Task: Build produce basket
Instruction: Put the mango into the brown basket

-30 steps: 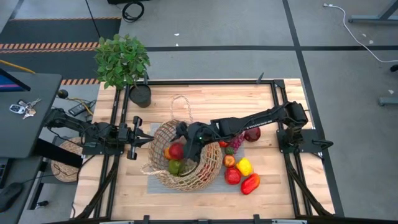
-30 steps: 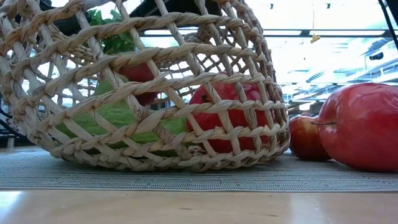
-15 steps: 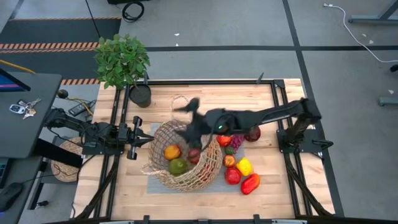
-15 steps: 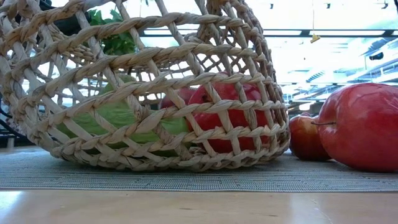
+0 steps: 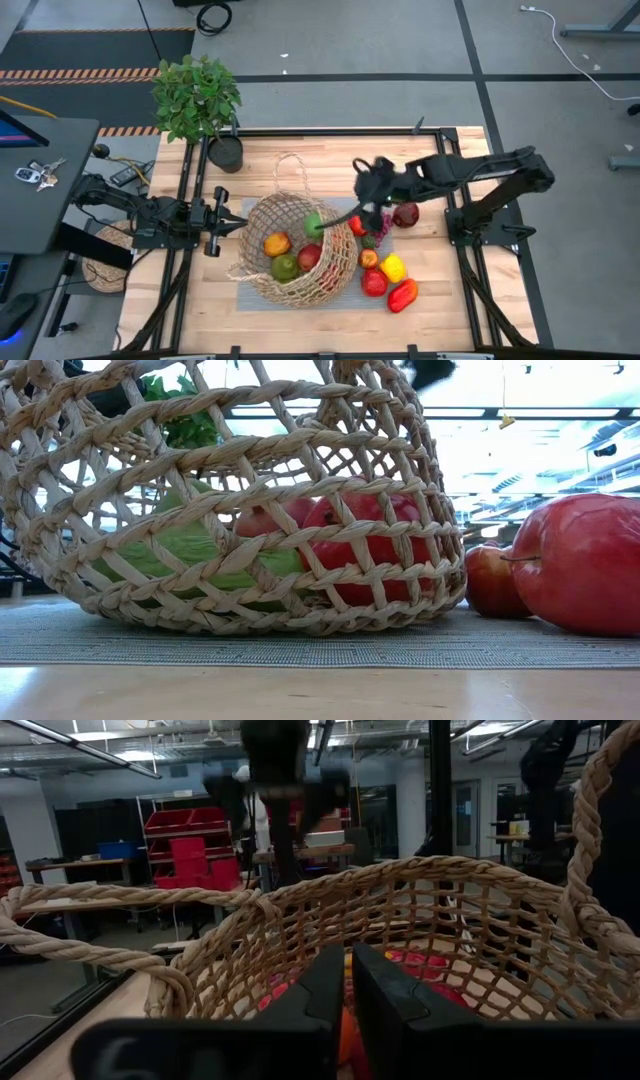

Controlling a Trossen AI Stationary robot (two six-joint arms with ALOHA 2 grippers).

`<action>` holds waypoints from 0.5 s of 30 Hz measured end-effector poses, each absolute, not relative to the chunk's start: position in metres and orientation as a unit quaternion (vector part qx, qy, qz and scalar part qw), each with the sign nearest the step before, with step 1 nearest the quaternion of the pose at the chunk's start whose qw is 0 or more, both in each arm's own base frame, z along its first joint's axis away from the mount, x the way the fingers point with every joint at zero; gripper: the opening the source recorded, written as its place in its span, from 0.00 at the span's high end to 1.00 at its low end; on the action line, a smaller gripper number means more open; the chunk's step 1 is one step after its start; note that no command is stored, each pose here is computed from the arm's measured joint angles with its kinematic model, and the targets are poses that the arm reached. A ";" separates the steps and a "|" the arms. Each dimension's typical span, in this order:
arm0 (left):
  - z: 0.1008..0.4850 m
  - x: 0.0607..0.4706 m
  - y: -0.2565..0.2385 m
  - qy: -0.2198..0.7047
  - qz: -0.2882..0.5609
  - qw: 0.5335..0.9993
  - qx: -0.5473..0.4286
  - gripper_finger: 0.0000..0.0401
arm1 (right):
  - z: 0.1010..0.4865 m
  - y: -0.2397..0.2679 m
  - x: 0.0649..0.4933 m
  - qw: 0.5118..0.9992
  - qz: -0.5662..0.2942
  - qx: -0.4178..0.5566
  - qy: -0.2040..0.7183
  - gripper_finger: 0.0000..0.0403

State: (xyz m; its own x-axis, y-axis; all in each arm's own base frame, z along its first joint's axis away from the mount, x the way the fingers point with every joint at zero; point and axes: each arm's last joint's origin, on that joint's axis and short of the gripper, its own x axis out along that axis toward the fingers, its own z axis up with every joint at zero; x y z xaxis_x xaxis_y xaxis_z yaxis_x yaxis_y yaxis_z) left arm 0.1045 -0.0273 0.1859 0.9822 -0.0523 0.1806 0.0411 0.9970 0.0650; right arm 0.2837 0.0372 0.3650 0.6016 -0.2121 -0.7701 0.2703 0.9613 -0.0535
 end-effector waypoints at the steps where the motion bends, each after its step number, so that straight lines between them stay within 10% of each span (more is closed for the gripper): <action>1: 0.186 0.105 -0.027 -0.091 -0.024 0.995 0.031 0.92 | 0.356 0.037 0.278 0.881 -0.139 0.048 0.450 0.07; 15: 0.186 0.105 -0.027 -0.091 -0.023 0.995 0.031 0.92 | 0.276 0.114 0.268 0.860 -0.029 0.141 0.490 0.07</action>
State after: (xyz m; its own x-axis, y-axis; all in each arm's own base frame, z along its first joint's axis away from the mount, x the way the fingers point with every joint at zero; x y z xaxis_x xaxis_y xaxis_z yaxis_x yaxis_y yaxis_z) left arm 0.1045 -0.0273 0.1858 0.9822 -0.0522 0.1805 0.0410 0.9970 0.0652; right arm 0.2683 0.1135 0.2755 0.5189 0.0881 -0.8503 0.1883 0.9585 0.2142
